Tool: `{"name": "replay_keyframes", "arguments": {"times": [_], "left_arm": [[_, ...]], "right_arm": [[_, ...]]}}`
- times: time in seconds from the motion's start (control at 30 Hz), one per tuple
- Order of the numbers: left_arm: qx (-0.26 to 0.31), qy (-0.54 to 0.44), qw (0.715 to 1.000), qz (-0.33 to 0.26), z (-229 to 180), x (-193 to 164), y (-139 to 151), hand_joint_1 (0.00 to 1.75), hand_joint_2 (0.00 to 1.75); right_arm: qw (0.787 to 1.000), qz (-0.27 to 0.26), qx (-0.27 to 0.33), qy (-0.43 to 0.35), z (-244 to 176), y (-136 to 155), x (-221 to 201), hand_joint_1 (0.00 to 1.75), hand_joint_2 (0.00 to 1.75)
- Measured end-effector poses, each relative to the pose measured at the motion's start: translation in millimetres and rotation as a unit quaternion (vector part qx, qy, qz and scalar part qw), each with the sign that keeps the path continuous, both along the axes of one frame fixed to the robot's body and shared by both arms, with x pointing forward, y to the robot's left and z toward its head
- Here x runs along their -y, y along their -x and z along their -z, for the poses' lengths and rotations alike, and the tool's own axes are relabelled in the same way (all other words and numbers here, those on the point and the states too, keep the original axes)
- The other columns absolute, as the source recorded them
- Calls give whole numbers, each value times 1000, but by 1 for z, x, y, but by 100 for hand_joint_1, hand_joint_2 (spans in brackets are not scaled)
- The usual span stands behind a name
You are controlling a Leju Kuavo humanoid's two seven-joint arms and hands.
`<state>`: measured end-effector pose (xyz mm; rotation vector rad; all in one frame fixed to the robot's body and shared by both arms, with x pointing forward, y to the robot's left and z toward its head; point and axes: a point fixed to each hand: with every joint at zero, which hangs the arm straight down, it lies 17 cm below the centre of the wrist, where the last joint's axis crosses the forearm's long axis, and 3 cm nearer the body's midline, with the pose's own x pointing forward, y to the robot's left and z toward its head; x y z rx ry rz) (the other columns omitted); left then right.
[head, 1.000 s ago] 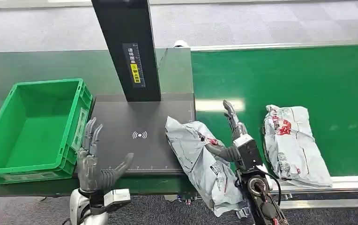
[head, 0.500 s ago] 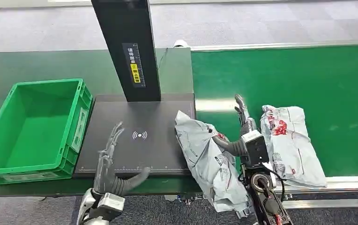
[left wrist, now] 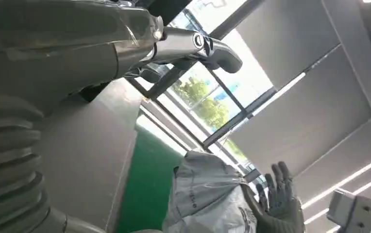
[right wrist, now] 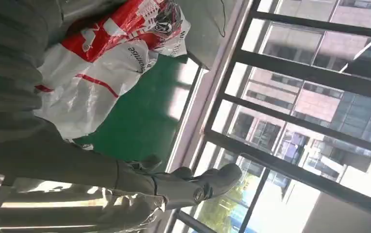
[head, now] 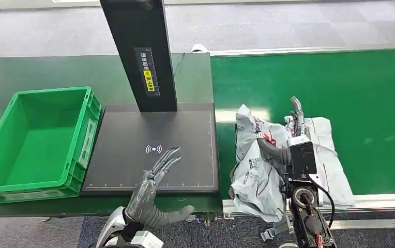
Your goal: Moved the parcel from conveyor to table for the left to box.
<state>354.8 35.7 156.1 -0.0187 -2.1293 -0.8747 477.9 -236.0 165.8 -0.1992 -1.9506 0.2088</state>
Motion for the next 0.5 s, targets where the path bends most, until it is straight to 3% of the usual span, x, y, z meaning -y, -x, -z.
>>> {"name": "replay_keyframes", "arguments": {"times": [0.17, 0.23, 0.4, 0.5], "left_arm": [[4, -2, 1000, 2, -1, 1, 1, 0, 175], [31, 0, 999, -9, -10, -2, 1, 0, 175], [139, 61, 981, -121, -62, -47, -10, 0, 175], [173, 108, 960, -191, -86, -83, -18, 0, 175]], "right_arm": [[1000, 1, -3, -1, 1, 0, 1, 0, 175], [1000, -9, -6, -1, 3, 1, -3, 0, 175], [998, -66, -4, 2, 4, 6, -34, 0, 175], [995, -97, 9, 14, -3, 2, -57, 0, 175]]}}
